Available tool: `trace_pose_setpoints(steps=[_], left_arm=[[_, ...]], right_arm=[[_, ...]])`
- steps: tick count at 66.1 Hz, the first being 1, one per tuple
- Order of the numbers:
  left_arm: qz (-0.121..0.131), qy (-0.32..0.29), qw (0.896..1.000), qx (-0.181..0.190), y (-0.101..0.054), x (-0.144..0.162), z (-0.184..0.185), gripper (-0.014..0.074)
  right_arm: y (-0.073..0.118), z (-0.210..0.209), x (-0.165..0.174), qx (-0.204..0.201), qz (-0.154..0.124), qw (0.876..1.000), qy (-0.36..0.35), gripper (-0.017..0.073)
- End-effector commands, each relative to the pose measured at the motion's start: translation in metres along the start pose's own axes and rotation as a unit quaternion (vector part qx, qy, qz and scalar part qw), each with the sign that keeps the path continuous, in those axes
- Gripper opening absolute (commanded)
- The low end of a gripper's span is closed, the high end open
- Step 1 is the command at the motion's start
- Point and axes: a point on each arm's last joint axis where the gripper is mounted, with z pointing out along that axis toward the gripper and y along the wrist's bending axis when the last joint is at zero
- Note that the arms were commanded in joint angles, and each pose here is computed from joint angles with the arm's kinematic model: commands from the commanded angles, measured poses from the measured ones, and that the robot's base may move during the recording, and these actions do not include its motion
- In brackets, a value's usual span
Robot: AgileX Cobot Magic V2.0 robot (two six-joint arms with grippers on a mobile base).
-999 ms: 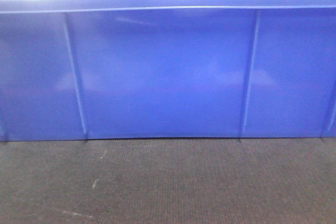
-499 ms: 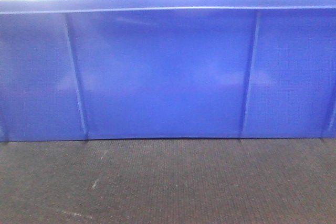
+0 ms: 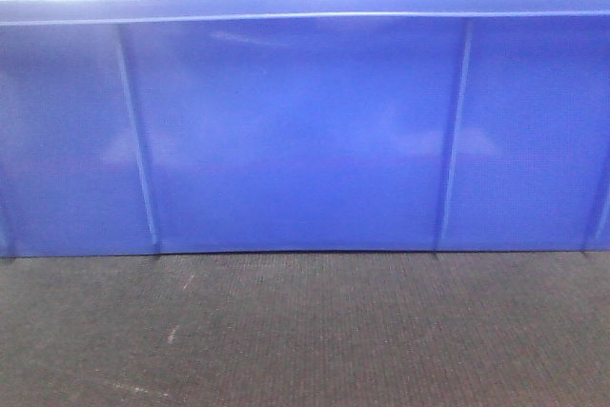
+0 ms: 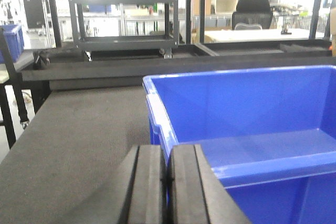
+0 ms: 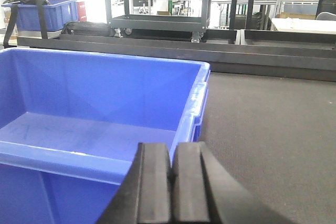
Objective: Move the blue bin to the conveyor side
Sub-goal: 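Open both grippers and raise them off the bin rims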
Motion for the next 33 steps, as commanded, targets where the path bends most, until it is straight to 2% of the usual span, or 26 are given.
trace_pose_setpoints(steps=[1,20,25,33], left_arm=[[0.001,-0.019,1.0,0.001,0.0,-0.003,-0.003,0.0004],[-0.001,-0.018,1.0,0.002,0.0,-0.002,-0.003,0.0004],[-0.003,-0.021,1.0,-0.013,0.001,-0.001,-0.005,0.0004],[-0.026,-0.014,0.999,-0.041,0.001,0.011,-0.008,0.0004]], right_arm=[[0.0,-0.001,-0.002,0.0,-0.001,1.0,-0.016,-0.0078],[0.0,-0.001,-0.002,0.0,-0.001,1.0,-0.016,-0.0078],[0.0,-0.001,-0.002,0.0,-0.001,1.0,-0.016,-0.0078],[0.0,-0.001,-0.002,0.0,-0.001,1.0,-0.016,-0.0078]])
